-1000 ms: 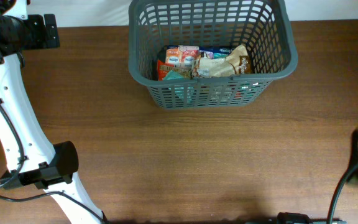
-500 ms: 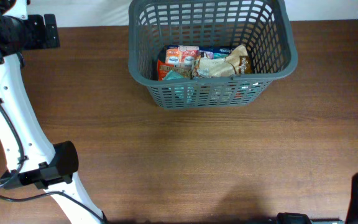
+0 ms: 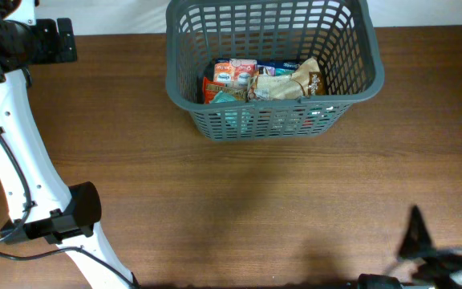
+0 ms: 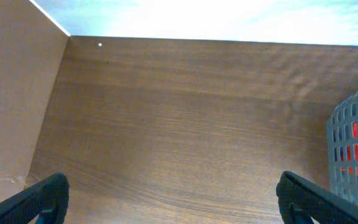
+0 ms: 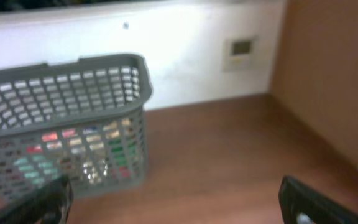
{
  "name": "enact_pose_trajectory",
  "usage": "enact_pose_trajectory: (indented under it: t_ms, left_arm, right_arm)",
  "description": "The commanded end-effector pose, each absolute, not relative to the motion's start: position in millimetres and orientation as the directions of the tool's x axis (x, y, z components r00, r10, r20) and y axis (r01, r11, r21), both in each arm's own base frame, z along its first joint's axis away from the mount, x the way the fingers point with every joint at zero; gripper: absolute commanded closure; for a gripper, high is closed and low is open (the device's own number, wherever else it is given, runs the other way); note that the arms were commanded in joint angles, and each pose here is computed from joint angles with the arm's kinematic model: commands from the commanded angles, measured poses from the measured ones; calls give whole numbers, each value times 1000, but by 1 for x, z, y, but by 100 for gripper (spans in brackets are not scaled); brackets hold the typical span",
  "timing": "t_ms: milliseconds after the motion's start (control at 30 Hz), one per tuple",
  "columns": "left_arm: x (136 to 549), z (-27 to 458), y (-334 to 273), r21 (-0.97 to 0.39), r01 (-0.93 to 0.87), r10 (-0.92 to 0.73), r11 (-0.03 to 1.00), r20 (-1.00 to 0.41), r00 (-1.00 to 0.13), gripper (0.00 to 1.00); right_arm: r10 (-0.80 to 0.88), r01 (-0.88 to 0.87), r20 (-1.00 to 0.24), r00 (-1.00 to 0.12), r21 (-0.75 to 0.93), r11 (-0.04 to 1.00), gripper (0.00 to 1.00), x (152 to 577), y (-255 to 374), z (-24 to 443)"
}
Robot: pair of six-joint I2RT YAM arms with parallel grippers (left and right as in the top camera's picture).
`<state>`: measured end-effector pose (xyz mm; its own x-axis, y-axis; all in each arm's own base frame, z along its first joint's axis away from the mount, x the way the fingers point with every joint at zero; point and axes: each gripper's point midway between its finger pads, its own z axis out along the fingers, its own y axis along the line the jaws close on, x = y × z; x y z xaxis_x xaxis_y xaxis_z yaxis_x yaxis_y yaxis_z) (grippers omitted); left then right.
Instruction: Pack container
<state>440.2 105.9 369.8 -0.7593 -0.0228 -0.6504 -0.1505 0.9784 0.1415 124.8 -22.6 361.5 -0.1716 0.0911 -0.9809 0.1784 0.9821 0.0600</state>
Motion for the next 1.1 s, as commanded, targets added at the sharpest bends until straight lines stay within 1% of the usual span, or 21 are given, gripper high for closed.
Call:
enact_pose_trajectory:
  t_ms: [0, 200, 333, 500, 533, 633, 1067]
  left_arm:
    - [437, 372, 108, 141, -165, -34, 976, -654, -756, 1]
    - [437, 372, 108, 141, -165, -34, 976, -654, -756, 1]
    - [437, 372, 108, 141, -165, -34, 976, -654, -756, 1]
    - [437, 372, 108, 141, -165, -34, 976, -654, -756, 1]
    - [437, 372, 108, 141, -165, -34, 976, -654, -756, 1]
    - [437, 372, 108, 141, -165, -34, 976, -654, -756, 1]
    - [437, 372, 108, 141, -165, -34, 976, -654, -756, 1]
  right_arm:
    - [92, 46, -961, -260, 83, 995, 1, 162, -3, 297]
    - [111, 58, -905, -411, 95, 994, 1, 202, -8, 190]
    - [112, 53, -898, -426, 99, 994, 1, 215, -8, 152]
    - [99, 30, -914, -394, 95, 995, 1, 223, -5, 117]
    - [97, 26, -916, -389, 95, 995, 1, 222, -4, 113]
    - [90, 19, -940, -328, 89, 996, 1, 223, -4, 125]
    - [90, 19, -940, -329, 89, 996, 1, 223, -4, 125]
